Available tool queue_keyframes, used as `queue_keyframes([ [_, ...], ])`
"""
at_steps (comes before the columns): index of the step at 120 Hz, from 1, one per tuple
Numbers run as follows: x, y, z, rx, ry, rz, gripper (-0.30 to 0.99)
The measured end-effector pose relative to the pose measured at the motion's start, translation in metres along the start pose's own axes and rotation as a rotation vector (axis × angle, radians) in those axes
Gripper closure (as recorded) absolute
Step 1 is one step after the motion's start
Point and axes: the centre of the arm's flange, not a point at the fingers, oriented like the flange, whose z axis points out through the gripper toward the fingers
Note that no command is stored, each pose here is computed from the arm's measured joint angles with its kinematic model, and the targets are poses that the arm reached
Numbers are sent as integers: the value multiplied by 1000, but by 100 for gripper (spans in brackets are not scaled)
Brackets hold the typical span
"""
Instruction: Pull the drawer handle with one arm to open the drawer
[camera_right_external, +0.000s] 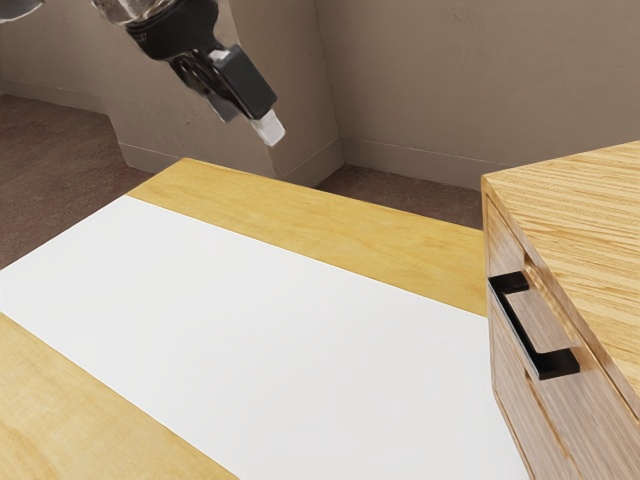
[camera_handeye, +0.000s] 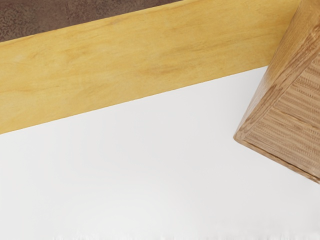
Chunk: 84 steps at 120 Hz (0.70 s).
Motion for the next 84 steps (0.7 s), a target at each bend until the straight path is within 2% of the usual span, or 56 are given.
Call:
queue_keyframes([
  [16,6,57,22,-51,-64,113,0],
  [36,6,100,55,-211,-180,137,0],
  [42,8,108,61,-237,-195,119,0],
  [49,-2,113,50,-225,-185,88,0],
  [56,-30,118,25,-179,-149,37,0],
  [64,-48,148,12,-145,-114,23,0],
  [84,-38,210,28,-162,-77,28,0],
])
